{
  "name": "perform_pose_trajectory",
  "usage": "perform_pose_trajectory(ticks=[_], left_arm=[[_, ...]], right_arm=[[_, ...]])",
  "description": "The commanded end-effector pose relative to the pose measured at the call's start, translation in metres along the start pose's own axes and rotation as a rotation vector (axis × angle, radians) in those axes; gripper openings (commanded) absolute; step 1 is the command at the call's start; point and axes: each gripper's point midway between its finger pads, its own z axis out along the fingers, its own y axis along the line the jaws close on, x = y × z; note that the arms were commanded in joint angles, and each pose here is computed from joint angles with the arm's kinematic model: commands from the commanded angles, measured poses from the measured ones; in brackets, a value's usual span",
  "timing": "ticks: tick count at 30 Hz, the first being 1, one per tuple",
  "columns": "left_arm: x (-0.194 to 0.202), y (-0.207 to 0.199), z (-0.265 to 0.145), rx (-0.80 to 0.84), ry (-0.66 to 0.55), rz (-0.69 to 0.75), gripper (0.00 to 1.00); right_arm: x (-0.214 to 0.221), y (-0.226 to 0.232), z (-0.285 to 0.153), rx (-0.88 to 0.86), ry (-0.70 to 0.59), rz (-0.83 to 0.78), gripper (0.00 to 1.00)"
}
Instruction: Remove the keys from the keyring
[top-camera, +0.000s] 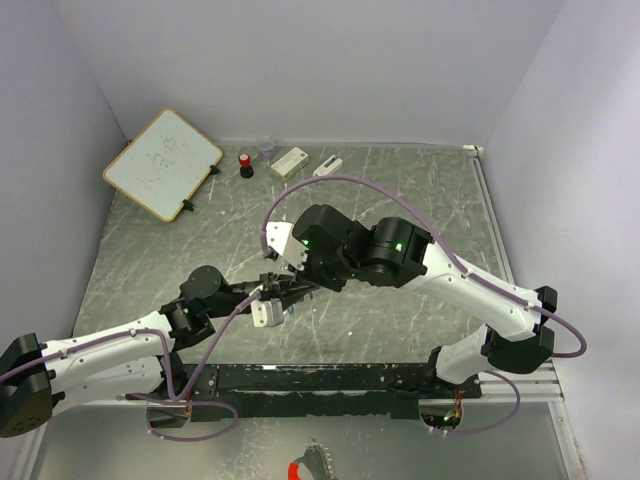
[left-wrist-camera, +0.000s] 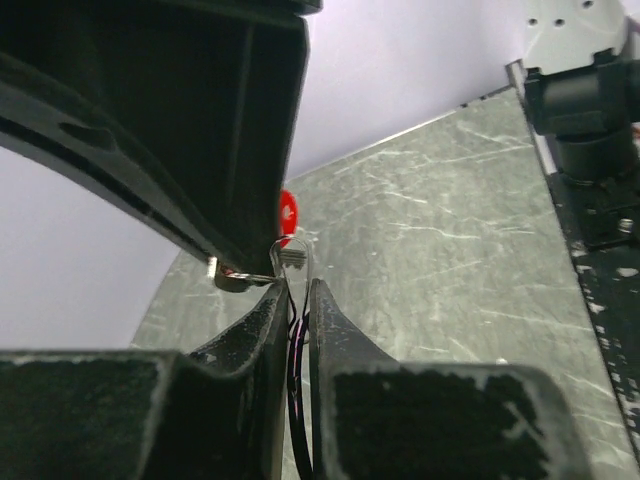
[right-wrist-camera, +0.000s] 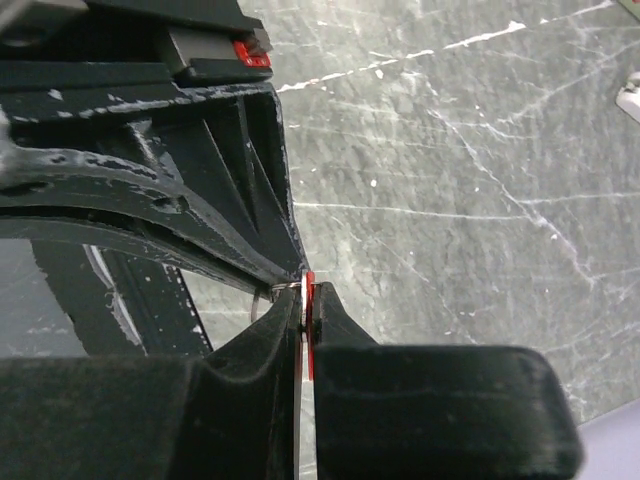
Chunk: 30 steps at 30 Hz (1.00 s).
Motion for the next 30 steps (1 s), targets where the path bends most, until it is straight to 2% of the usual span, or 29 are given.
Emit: perform_pose_trajectory(ticks=[1,4,9,14,20,25,30], left_arm=[[-0.069,-0.004,0.004,0.089,-0.244,0.1,0.07],[-0.073,-0.004,0.004,0.092,-0.259,0.106,0.07],[-0.079,-0.004,0.001,0.089,-0.284,0.107,0.07],[-0.081,-0.004,-0.001,0.09,-0.283,0.104,0.07],[-0.072,-0.006,0.002,0.091,-0.25,0.078,0.07],[-0.062,0.0,0.007,0.061,-0.215,0.065,0.07],[-0.039,0.013,0.013,-0.021,-0.128,0.029,0.07]], right_arm=[[-0.045,0.016,0.019,-0.1,-0.173,-0.022,0.0],[-0.049,0.021,0.019,-0.131,-0.198,-0.035,0.0],[-0.043,0.017,0.028,-0.098,-0.169,-0.023,0.0],[-0.043,-0.033,0.022,0.198,-0.192,0.042,0.0],[-0.043,-0.096,-0.022,0.57,-0.305,0.184,0.0],[-0.031,-0.131,-0.052,0.741,-0.381,0.308,0.0],[0.02,-0.183,-0.055,0.853,-0.379,0.502,0.0]])
